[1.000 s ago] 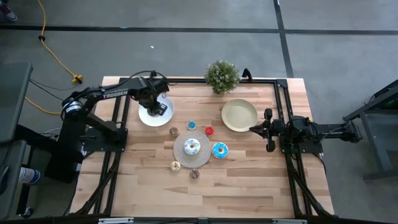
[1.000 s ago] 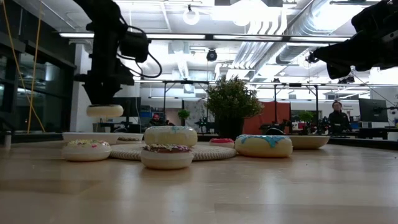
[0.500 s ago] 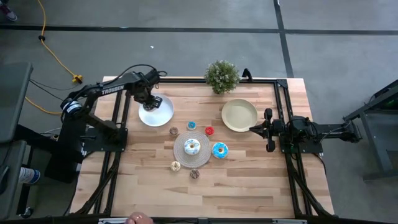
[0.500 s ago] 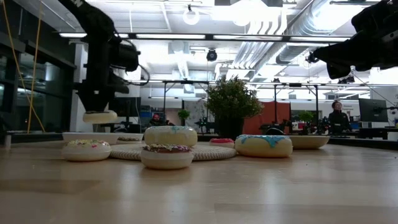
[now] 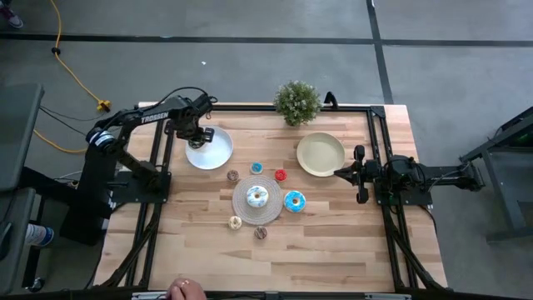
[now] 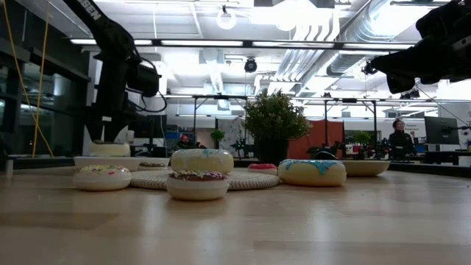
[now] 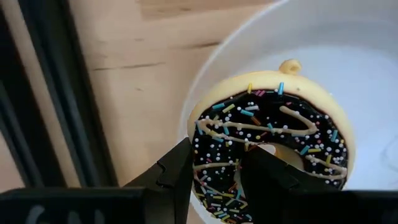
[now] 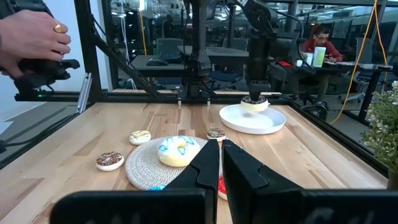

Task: Pick & Place donuts
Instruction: Put the large black donut on the white plate

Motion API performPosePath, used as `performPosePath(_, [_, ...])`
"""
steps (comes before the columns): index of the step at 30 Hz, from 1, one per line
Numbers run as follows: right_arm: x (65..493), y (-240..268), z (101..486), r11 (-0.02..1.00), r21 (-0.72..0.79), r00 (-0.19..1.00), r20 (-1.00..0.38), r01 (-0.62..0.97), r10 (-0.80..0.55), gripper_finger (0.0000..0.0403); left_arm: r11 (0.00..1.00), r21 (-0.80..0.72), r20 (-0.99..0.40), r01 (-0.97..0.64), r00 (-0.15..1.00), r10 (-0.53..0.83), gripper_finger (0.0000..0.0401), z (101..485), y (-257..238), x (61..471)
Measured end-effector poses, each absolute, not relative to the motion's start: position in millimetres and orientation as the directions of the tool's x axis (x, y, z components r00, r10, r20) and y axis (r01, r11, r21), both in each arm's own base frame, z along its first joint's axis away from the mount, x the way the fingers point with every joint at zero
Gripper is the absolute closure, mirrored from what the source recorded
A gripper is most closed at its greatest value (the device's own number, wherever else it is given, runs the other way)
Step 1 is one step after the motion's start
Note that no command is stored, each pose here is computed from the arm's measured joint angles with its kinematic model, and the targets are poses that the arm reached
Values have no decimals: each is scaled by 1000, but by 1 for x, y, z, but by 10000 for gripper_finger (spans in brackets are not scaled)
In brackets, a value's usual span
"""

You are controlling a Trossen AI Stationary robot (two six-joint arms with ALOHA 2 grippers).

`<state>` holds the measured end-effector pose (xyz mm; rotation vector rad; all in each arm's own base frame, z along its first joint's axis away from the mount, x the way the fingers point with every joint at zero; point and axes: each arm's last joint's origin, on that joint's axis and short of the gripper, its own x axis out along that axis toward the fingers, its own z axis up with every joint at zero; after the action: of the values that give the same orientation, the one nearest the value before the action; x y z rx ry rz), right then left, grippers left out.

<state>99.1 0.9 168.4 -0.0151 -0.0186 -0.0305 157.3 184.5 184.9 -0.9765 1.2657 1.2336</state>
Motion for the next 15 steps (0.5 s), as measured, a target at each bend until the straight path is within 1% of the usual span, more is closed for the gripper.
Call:
performPosePath(3, [99,1,168,999,-15,999,19,30,-30,391,134,118,-989,-984,-105,101,286,181,185,159])
performPosePath(7, [99,1,168,999,-15,999,19,30,-30,391,112,113,-989,-987,-101,104,286,178,188,160])
performPosePath(15, [99,1,168,999,-15,999,19,31,-31,391,116,108,-990,-987,-96,105,286,177,188,161])
